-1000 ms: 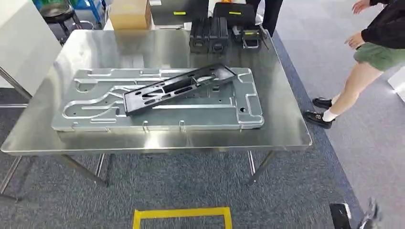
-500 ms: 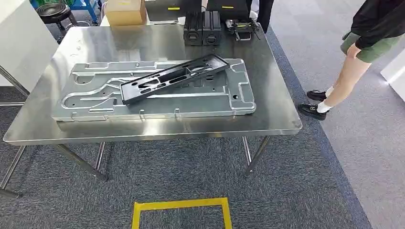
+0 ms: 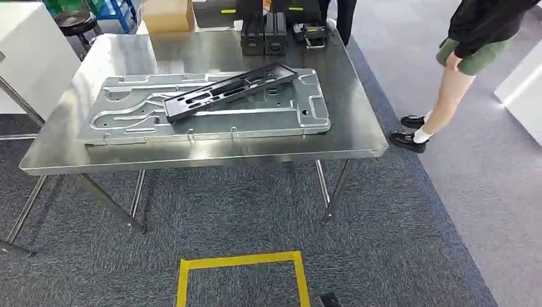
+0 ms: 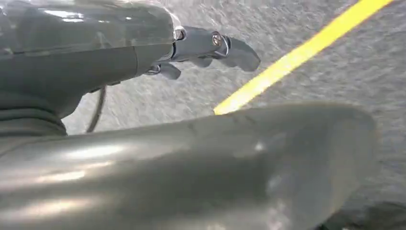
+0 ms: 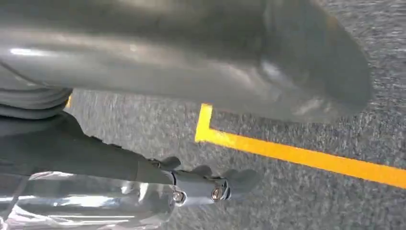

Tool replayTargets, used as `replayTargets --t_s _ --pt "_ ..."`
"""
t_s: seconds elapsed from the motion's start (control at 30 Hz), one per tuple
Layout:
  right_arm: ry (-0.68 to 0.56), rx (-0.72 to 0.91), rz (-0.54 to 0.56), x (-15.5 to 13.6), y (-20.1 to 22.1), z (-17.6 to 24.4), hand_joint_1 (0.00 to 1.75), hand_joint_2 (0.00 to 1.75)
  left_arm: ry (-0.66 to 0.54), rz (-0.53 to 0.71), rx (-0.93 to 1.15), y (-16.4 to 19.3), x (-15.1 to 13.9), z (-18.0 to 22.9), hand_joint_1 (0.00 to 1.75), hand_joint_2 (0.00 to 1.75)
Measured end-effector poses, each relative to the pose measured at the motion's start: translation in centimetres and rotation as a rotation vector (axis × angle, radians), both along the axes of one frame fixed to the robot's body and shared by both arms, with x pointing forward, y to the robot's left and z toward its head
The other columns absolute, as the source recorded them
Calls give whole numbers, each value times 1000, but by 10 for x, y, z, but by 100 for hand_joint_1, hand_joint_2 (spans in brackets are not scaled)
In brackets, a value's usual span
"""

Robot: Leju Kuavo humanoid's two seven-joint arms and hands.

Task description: Take the parts from the cabinet and place them on the table.

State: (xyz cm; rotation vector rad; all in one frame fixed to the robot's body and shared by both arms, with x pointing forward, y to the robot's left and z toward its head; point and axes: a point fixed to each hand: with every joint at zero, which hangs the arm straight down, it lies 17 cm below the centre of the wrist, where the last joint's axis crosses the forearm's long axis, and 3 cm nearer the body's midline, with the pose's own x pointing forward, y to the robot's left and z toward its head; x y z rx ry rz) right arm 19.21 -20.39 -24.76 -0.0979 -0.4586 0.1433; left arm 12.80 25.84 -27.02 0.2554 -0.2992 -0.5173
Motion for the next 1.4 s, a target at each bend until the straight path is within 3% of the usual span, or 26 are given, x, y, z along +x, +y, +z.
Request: replayTargets --t_s 0.23,0.5,1.33,1.37,1.4 --pt "33 4 -8 -16 3 -5 0 0 118 20 23 13 -43 -9 0 0" --pt "56 -34 17 -23 -2 -8 0 0 22 -6 7 12 -23 -5 0 0" --pt "35 -123 21 -26 -45 -11 0 0 14 8 -60 -22 -17 -2 0 0" --pt "32 -127 20 -24 -47 -11 0 175 14 8 -61 -23 -17 -2 0 0" --pt "25 -134 19 -20 -50 -10 0 175 11 8 -64 -25 -15 -2 0 0"
